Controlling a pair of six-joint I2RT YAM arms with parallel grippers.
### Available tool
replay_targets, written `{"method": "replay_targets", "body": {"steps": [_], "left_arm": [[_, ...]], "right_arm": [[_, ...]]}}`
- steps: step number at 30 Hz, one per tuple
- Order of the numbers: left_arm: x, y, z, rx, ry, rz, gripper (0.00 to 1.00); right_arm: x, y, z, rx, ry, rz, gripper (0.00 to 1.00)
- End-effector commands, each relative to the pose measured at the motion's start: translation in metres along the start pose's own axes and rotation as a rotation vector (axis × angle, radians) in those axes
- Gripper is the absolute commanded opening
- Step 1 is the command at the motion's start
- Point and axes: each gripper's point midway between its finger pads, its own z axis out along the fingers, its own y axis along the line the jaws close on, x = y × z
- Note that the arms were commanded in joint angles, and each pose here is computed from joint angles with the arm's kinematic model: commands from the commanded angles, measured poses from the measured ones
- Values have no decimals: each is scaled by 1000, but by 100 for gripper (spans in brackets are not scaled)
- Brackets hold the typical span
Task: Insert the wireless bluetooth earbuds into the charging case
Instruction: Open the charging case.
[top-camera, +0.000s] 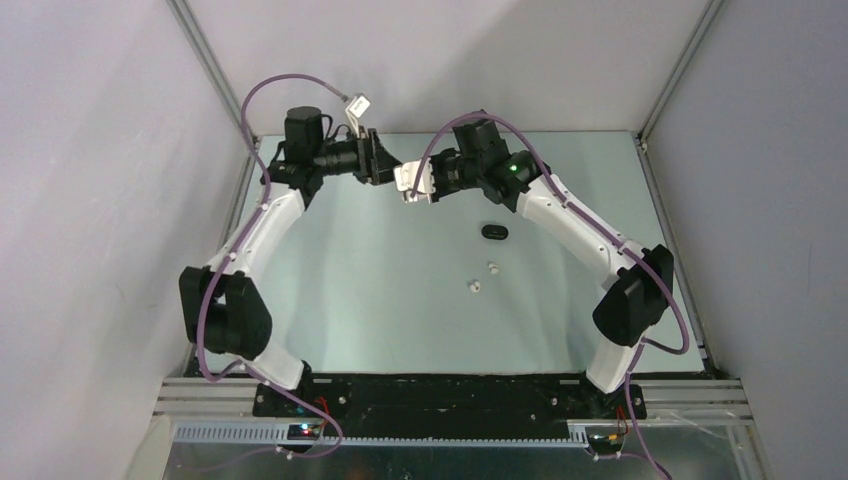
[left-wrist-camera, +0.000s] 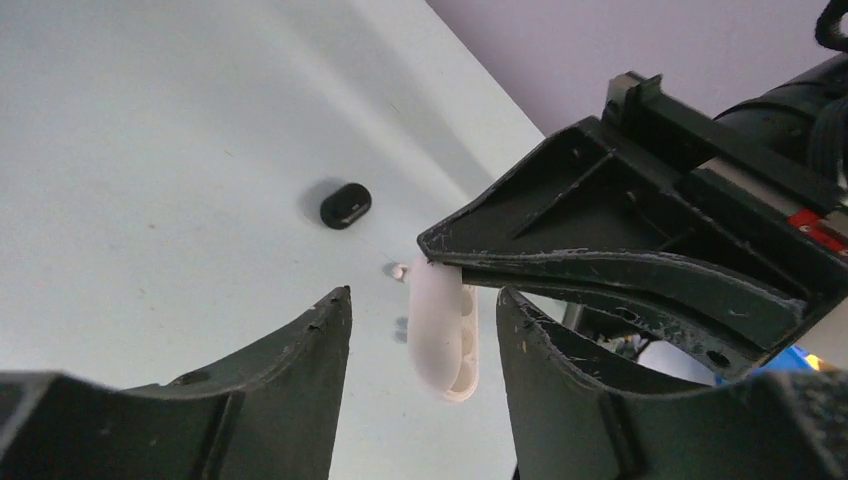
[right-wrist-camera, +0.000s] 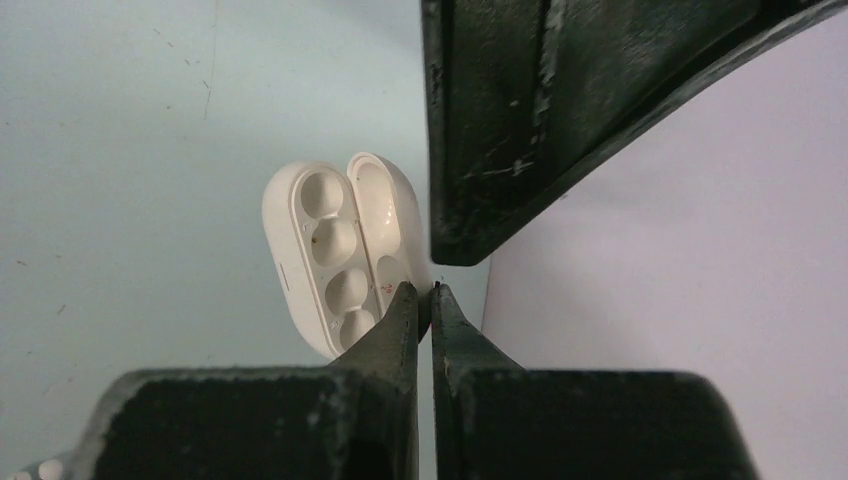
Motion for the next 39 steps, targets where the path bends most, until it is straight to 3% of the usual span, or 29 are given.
{"method": "replay_targets", "body": {"steps": [1, 17, 24, 28, 33, 39], "left_arm": [[-3, -18, 4, 65, 28, -40, 58], [8, -21, 12, 103, 81, -72, 37], [11, -18, 13, 101, 92, -88, 33], [11, -18, 14, 110, 97, -93, 25], [10, -21, 14, 123, 97, -77, 2], [4, -21, 12, 115, 82, -43, 0]], "right_arm": [[-17, -24, -21, 82, -12, -62, 0], [-24, -23, -16, 83, -21, -66, 0], [-22, -22, -17, 84, -15, -62, 0], [-22, -21, -16, 83, -14, -57, 0], [-17, -19, -13, 80, -3, -51, 0], [-15, -18, -11, 96, -3, 10, 0]]}}
